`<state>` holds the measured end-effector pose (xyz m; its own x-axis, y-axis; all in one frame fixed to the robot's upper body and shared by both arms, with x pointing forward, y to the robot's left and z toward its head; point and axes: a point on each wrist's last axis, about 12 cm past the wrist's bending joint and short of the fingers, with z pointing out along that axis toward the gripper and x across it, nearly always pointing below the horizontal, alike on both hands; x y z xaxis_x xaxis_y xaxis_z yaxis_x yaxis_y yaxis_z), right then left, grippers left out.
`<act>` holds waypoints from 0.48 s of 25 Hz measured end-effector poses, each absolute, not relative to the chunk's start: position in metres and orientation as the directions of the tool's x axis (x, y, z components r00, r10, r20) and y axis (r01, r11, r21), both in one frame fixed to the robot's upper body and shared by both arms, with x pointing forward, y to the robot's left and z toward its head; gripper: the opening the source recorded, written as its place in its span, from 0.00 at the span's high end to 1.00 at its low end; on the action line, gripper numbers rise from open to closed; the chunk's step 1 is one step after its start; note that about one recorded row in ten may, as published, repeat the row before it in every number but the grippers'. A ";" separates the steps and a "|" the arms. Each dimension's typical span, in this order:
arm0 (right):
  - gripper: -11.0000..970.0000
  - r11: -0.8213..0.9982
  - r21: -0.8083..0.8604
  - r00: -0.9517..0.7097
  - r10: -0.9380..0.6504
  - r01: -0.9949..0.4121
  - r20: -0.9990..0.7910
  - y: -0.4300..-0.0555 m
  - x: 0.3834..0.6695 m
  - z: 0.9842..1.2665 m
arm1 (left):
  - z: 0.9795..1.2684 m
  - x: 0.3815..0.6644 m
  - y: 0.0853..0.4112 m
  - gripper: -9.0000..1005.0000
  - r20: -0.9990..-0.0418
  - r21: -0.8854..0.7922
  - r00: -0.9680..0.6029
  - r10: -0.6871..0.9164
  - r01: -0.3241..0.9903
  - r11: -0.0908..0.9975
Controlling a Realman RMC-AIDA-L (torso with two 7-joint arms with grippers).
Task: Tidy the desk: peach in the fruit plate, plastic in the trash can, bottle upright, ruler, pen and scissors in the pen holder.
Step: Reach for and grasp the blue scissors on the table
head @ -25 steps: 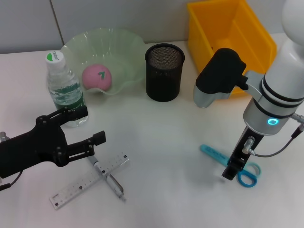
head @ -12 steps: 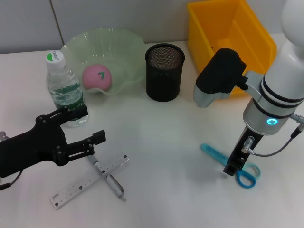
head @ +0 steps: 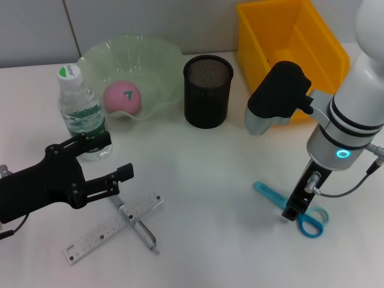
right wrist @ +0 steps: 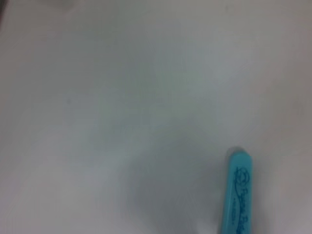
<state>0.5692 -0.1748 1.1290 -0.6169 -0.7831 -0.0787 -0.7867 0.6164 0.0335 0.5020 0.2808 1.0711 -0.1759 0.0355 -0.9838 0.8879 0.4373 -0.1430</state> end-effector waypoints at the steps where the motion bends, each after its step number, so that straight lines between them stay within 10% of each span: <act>1: 0.57 0.618 0.034 -0.618 -0.782 -0.786 -0.078 -0.175 0.569 1.128 | 1.071 0.502 0.281 0.16 -0.984 -0.142 -0.175 0.036 0.888 0.437; 12: 0.60 0.620 0.032 -0.621 -0.780 -0.784 -0.081 -0.175 0.570 1.128 | 1.072 0.504 0.280 0.16 -0.984 -0.140 -0.174 0.039 0.891 0.433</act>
